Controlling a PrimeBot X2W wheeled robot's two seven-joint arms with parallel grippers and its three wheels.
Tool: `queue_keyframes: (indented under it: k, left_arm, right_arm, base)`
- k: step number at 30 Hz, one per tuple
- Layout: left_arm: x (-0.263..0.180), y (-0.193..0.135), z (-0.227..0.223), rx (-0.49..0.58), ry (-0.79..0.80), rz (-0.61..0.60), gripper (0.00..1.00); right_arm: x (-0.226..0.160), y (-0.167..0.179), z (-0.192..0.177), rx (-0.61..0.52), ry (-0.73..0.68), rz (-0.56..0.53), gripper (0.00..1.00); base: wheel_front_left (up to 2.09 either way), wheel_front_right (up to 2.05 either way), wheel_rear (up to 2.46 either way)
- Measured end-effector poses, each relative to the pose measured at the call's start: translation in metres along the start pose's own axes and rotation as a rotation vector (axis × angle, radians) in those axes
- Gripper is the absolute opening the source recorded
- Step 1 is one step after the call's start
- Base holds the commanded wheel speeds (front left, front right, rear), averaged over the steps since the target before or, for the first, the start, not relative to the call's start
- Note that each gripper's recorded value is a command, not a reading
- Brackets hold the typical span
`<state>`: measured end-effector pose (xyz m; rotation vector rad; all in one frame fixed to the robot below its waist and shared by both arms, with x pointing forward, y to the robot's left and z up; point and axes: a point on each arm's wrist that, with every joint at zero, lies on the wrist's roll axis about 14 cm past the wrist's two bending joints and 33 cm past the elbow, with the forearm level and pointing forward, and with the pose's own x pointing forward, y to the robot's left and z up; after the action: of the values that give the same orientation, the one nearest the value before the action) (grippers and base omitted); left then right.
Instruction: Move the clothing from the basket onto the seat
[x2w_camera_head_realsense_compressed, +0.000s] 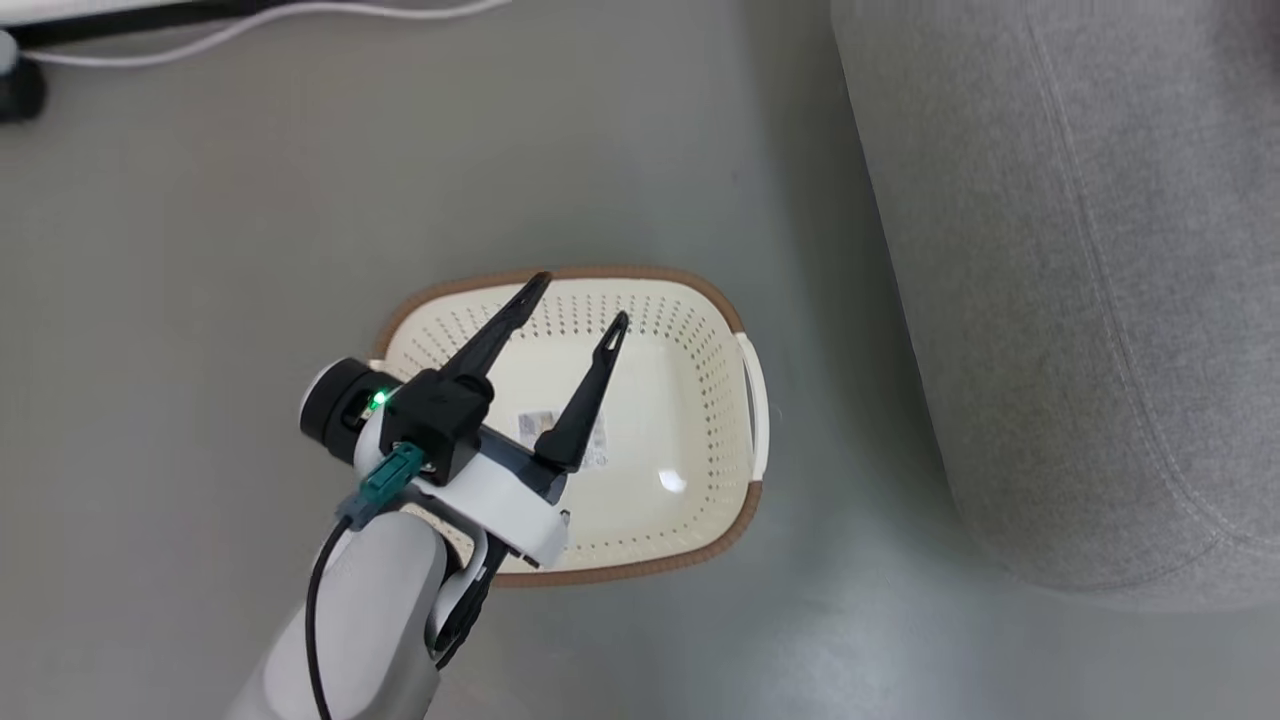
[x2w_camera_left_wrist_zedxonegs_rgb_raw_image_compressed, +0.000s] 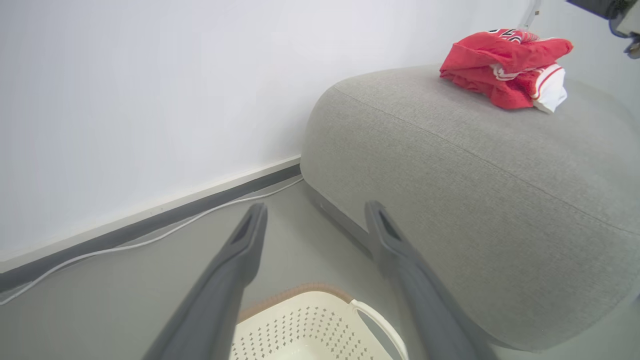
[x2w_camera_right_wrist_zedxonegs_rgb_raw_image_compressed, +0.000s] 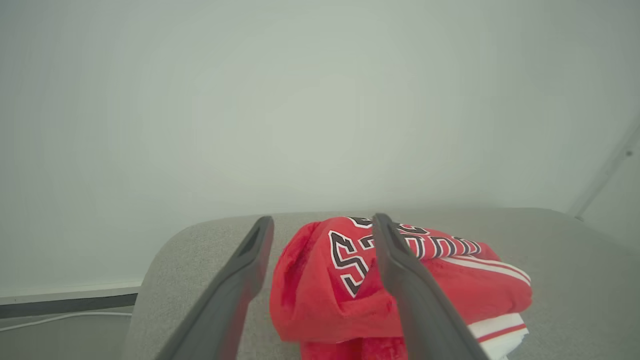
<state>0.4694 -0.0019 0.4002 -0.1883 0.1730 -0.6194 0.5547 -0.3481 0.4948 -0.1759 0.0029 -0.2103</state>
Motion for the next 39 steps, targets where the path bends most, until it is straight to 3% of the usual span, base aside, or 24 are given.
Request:
queue_keyframes:
  k: [9,17,27,39]
  left_arm:
    - [-0.049,0.031,0.03,0.015,-0.048,0.187,1.0]
    - [-0.113,0.075,0.05,0.03,-0.09,0.424,1.0]
    - [-0.192,0.118,0.057,0.047,-0.112,0.675,1.0]
    - [-0.246,0.117,0.054,0.042,-0.132,0.784,1.0]
  right_arm:
    - [-0.026,0.067,0.036,0.075,-0.08,0.183,1.0]
    - [-0.053,0.127,0.059,0.151,-0.124,0.343,1.0]
    - [-0.093,0.191,0.061,0.245,-0.113,0.502,1.0]
    - [-0.157,0.213,0.038,0.321,-0.026,0.542,1.0]
  base:
    - [0.0,0.0,0.0]
    - [0.0,0.0,0.0]
    - [0.0,0.0,0.0]
    - [0.0,0.0,0.0]
